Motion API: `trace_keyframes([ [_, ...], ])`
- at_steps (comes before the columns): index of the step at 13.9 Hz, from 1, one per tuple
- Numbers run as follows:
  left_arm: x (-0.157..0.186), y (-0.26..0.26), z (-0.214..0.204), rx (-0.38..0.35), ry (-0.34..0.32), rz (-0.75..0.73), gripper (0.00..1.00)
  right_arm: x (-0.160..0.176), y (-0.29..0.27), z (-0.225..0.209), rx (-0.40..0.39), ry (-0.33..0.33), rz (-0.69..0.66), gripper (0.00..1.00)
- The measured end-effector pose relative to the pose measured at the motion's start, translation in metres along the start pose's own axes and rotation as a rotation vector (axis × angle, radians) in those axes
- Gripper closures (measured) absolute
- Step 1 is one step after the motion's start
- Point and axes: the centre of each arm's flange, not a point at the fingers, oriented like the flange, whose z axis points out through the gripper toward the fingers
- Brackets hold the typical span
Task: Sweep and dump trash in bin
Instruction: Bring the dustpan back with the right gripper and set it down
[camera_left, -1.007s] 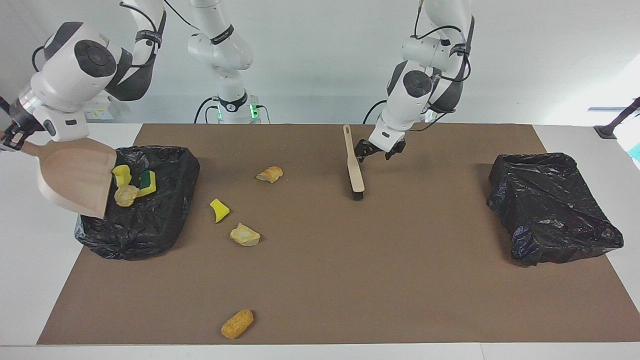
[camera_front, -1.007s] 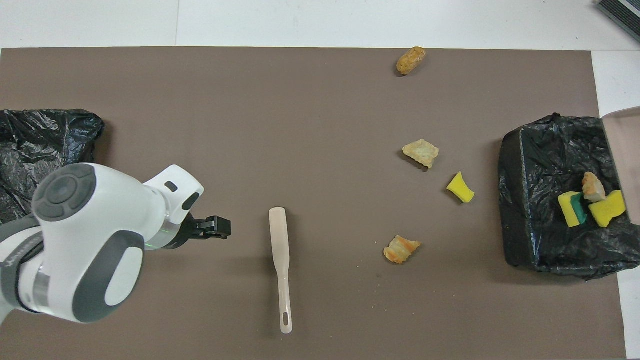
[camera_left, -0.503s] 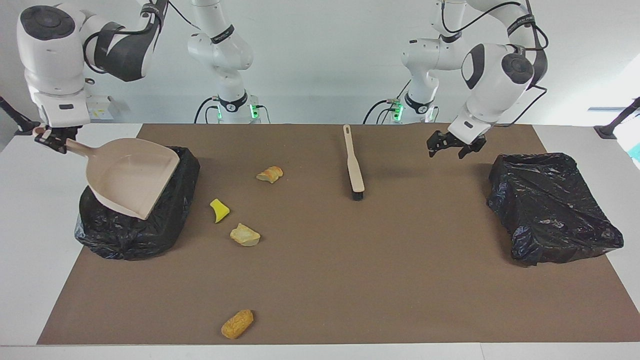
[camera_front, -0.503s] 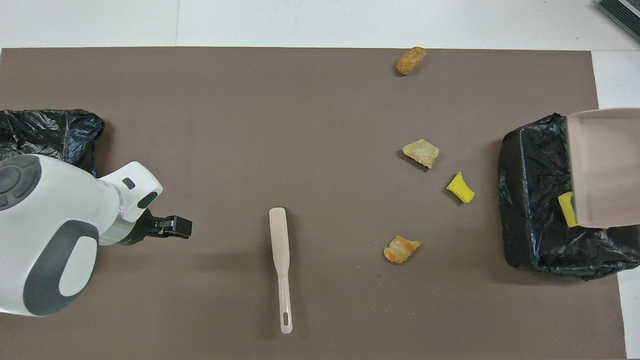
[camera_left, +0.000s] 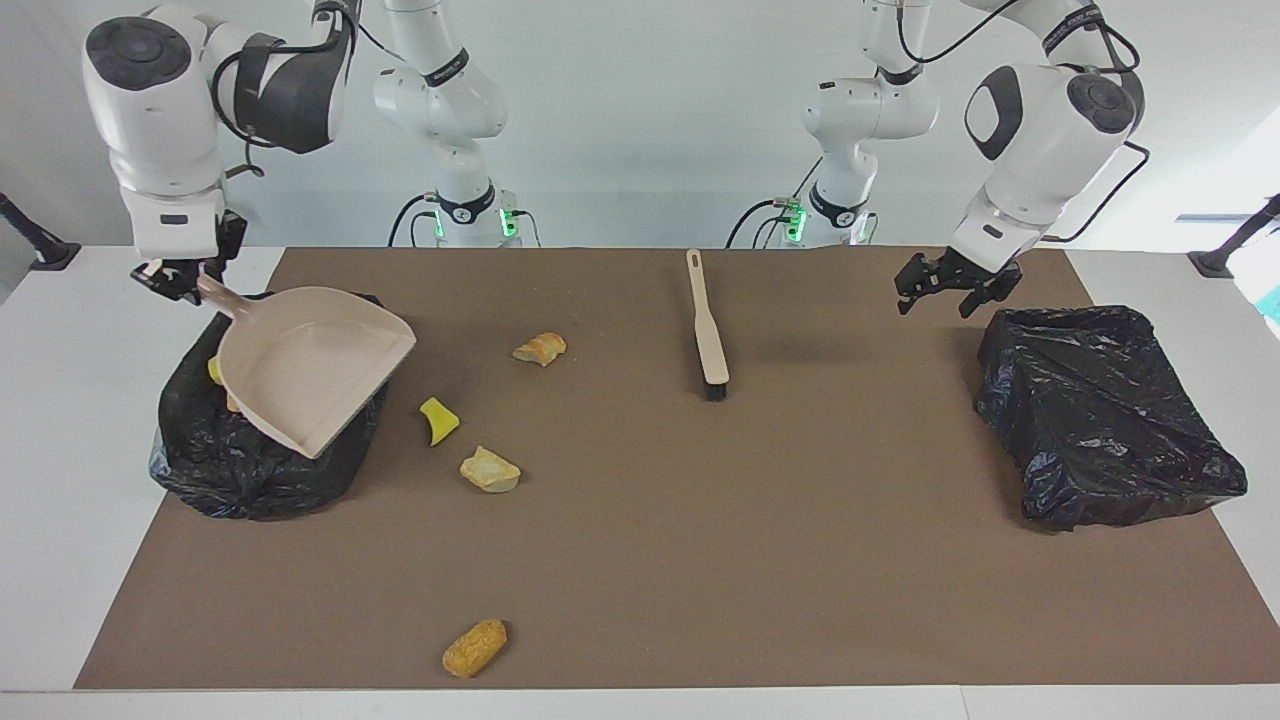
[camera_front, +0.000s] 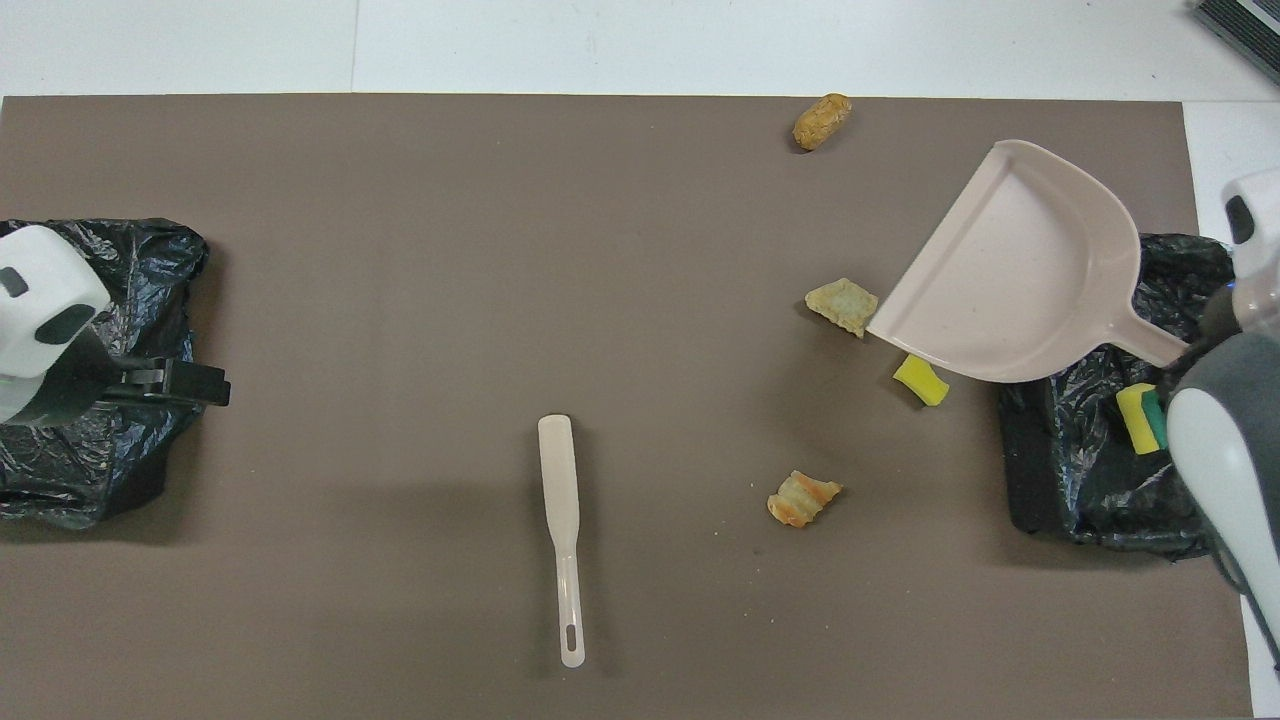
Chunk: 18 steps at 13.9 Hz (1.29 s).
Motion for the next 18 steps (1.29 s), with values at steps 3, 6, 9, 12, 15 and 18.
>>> trace_keyframes([
  [3, 0.008, 0.0, -0.033, 0.015, 0.049, 0.006, 0.0, 0.05, -0.052, -0.009, 0.083, 0.071, 0.149, 0.68],
  [6, 0.019, 0.0, -0.043, 0.02, 0.03, 0.007, 0.0, 0.096, -0.097, -0.009, 0.134, 0.111, 0.314, 0.68],
  [9, 0.023, -0.001, -0.037, 0.022, 0.006, 0.007, 0.0, 0.148, -0.126, 0.006, 0.194, 0.16, 0.489, 0.68],
  [12, 0.024, -0.001, -0.036, 0.023, 0.005, 0.008, 0.0, 0.196, -0.155, 0.023, 0.243, 0.186, 0.618, 0.68],
  [15, 0.024, -0.001, -0.037, 0.023, 0.005, 0.008, 0.0, 0.243, -0.173, 0.032, 0.267, 0.197, 0.673, 0.68],
  [18, 0.024, -0.001, -0.049, 0.024, 0.031, 0.007, 0.0, 0.302, -0.193, 0.056, 0.285, 0.219, 0.704, 0.68],
])
